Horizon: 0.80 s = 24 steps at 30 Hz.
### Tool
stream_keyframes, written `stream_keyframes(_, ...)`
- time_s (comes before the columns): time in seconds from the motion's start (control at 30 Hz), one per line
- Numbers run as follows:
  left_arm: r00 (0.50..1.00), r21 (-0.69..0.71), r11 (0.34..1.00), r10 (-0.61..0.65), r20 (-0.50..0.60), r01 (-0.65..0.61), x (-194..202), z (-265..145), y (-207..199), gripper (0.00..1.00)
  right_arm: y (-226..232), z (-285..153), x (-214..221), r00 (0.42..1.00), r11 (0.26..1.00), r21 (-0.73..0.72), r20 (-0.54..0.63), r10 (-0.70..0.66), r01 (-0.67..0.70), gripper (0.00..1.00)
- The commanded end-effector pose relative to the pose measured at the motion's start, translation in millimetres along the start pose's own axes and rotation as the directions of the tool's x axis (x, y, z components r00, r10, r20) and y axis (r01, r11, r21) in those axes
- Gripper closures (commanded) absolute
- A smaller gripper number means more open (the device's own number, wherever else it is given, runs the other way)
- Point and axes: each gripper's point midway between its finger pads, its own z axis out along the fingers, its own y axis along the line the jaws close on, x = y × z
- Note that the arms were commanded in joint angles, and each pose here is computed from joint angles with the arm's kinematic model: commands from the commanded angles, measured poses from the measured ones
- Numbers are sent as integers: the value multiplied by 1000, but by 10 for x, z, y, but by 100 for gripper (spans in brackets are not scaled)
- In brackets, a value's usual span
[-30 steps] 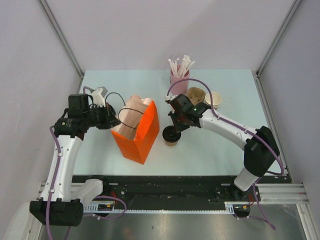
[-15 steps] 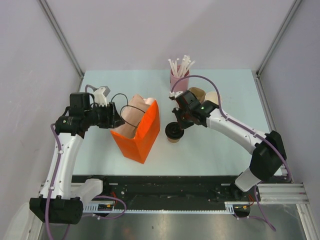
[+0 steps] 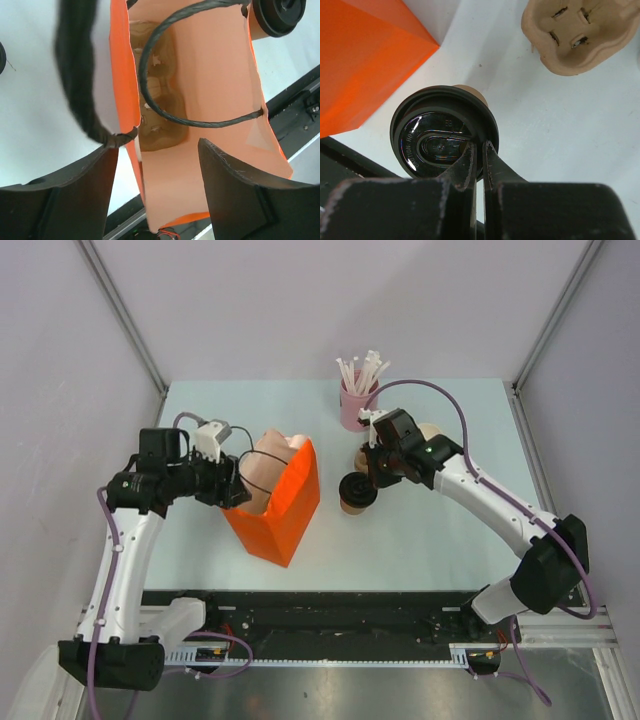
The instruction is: Pack the takeout coffee
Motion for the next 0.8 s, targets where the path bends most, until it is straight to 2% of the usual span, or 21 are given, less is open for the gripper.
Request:
stream_keyframes(0.0,984,65,982,176,5,-176,-84,-105,-113,30,106,0,-99,996,994,-67,15,89,-88,100)
stream_keyframes(0.1,966,97,962,257,17,-257,-73,-103,-138,25,-7,6,-33,991,991,4,-6,137,-137,100)
stream_keyframes(0.2,944,126,935,330,30,-331,-87,-71,-144,22,-129,-14,-113,988,986,65,32,151,-153,100)
stream_keyframes(0.33,945,122,938,327,5,-325,-166,2,-62,21,-332,-47,-342,974,971,87,59,218,-222,100)
stream_keyframes(0.53,944,151,932,323,67,-329,-361,-93,-205,16,-357,-46,-596,960,955,115,93,265,-275,100)
stream_keyframes(0.73,950,31,954,293,107,-298,-602,-324,-208,13,-148,54,-664,947,944,74,20,322,-322,100)
stream_keyframes(0.77,947,23,953,298,117,-302,-620,-360,-219,12,-119,15,-816,946,944,64,40,322,-324,100)
